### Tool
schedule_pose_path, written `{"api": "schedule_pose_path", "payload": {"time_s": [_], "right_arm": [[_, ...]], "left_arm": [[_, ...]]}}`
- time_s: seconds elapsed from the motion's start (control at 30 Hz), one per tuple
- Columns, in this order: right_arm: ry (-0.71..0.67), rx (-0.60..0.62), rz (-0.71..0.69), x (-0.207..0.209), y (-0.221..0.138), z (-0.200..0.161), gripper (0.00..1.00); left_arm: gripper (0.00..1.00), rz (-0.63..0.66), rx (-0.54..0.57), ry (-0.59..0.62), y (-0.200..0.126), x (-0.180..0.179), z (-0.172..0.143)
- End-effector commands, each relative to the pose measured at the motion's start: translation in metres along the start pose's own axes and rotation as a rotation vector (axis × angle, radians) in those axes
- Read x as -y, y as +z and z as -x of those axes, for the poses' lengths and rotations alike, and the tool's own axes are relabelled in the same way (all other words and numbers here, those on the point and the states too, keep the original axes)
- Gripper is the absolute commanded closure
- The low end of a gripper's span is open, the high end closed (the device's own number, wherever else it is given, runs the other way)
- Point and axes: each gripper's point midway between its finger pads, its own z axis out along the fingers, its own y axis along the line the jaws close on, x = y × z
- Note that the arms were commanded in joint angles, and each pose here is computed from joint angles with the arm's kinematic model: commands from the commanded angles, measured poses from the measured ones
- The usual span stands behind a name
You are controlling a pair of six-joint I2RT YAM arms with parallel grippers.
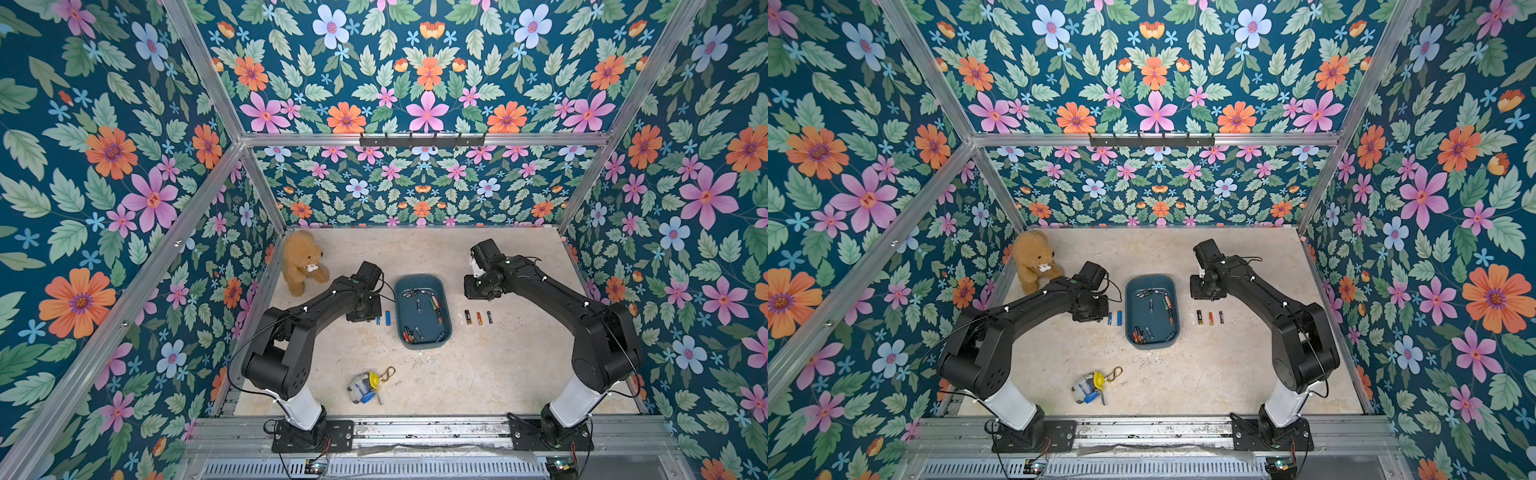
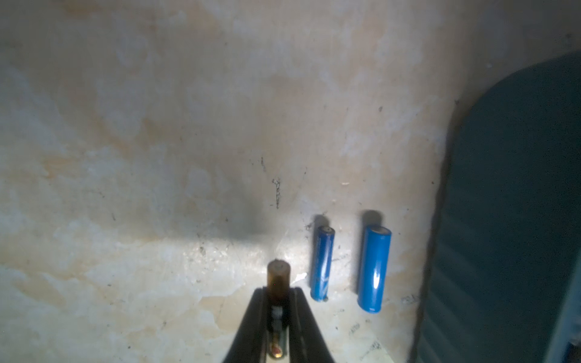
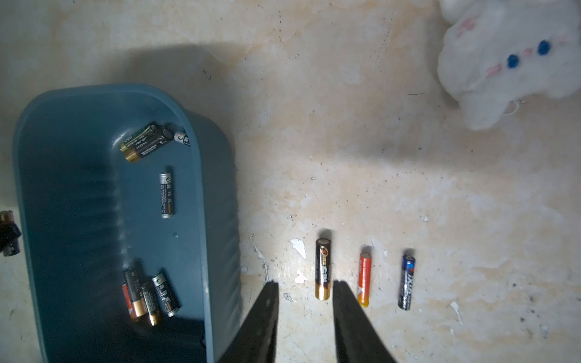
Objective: Take the batteries out of the storage box
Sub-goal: Place the battery at the center of the board.
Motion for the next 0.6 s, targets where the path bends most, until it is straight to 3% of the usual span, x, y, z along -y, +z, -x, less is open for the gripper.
{"api": "schedule_pose_path", "payload": {"time_s": [0.0,0.57], "right_arm": [[0.011,-0.013,-0.023,0.003,0.001,-0.003,0.65],[0.011,-0.022,-0.034,0.003,0.002,0.000,0.65]], "left_arm": [[0.83,-0.007,0.004,0.033,0.003,0.001,0.003],[0.83,0.001,-0.016,0.047,0.021,-0.003,-0.001]]}}
